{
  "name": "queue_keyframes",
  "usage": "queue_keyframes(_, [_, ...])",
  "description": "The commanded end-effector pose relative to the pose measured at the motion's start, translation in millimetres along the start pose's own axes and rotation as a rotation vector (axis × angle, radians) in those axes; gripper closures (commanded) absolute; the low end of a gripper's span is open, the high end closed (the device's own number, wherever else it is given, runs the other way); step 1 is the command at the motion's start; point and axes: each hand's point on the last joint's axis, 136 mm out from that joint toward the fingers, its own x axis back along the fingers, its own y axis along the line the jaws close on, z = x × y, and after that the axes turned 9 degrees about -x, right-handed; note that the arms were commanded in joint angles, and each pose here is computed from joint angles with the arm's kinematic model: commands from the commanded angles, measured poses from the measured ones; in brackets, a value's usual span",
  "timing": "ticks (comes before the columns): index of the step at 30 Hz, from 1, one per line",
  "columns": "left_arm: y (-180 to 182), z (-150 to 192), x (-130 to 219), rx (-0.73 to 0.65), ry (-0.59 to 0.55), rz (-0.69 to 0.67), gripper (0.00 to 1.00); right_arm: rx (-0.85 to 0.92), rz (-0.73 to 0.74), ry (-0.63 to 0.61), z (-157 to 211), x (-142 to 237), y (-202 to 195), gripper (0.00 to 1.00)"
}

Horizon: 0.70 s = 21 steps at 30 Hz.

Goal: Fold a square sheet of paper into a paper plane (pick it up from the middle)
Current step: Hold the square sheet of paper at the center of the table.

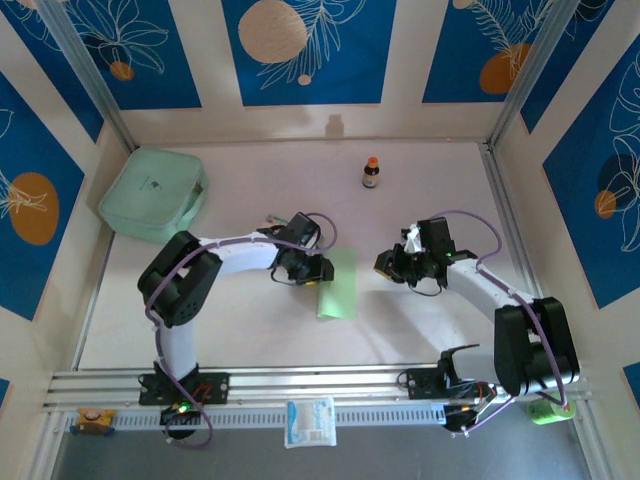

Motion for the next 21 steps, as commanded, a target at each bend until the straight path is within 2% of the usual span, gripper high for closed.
queue_keyframes(1, [36.0,8.7,-17.5,0.003,0.027,-0.139,0.56,-0.022,-0.011,0.04,8.1,-2.7,-2.8,0.82])
queue_keyframes(21, [42.0,7.9,-19.9,-0.031,0.07,-0.23,0.53,-0.021,0.0,0.057,11.3,-7.5,-4.9,0.82])
